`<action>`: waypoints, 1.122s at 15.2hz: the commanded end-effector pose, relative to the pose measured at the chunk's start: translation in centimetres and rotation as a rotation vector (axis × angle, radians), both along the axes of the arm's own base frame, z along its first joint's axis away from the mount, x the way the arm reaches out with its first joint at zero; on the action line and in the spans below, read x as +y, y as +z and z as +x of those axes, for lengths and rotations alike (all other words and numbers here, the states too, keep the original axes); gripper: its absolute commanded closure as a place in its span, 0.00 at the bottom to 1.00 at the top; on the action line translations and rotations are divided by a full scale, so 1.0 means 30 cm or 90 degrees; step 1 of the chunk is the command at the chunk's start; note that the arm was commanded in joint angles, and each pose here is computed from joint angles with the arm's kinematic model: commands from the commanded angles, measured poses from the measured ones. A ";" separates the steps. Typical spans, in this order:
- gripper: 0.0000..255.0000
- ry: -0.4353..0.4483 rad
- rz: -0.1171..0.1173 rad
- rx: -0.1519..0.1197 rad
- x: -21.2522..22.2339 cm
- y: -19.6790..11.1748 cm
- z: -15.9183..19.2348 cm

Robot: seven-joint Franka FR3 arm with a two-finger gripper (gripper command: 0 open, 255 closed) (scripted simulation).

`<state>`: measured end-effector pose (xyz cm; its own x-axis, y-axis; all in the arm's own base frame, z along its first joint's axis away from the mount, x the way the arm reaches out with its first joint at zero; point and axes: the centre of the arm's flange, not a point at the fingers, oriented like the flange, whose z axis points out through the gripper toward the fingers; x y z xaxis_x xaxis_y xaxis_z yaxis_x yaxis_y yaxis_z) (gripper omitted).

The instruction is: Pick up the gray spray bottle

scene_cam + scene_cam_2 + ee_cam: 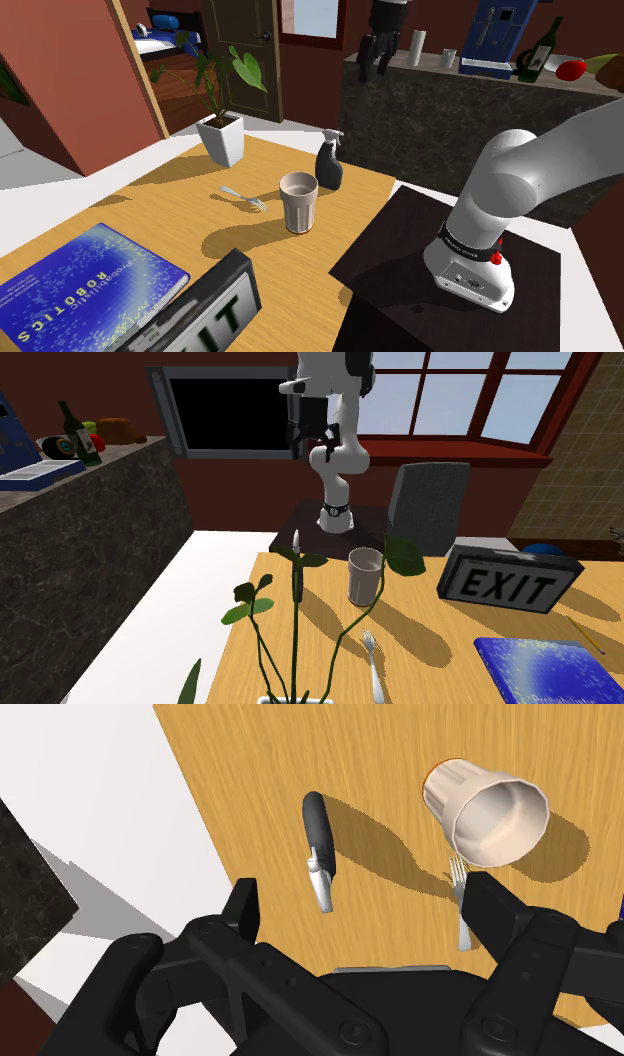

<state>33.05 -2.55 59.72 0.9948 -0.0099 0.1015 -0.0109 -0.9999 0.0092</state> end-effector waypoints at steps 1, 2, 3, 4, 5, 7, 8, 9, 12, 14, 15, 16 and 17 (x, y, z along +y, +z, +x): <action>0.00 0.000 0.000 0.000 0.000 0.000 0.000; 0.00 0.006 0.002 -0.012 -0.007 -0.044 -0.003; 0.00 0.013 0.003 -0.024 -0.014 -0.089 -0.005; 0.00 0.019 0.005 -0.036 -0.021 -0.133 -0.006; 0.00 0.026 0.006 -0.047 -0.028 -0.177 -0.006; 0.00 0.039 0.009 -0.071 -0.041 -0.266 -0.004; 0.00 0.045 0.011 -0.083 -0.047 -0.310 -0.002; 0.00 0.051 0.013 -0.095 -0.054 -0.355 0.001; 0.00 0.071 0.017 -0.131 -0.072 -0.487 0.017; 0.00 0.084 0.021 -0.154 -0.083 -0.575 0.031; 0.00 0.090 0.022 -0.166 -0.088 -0.619 0.040; 0.00 0.097 0.024 -0.178 -0.093 -0.663 0.049; 0.00 0.103 0.025 -0.190 -0.098 -0.706 0.060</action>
<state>34.70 -5.29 39.77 0.9217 0.1272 0.3665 0.1419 -0.9898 -0.0135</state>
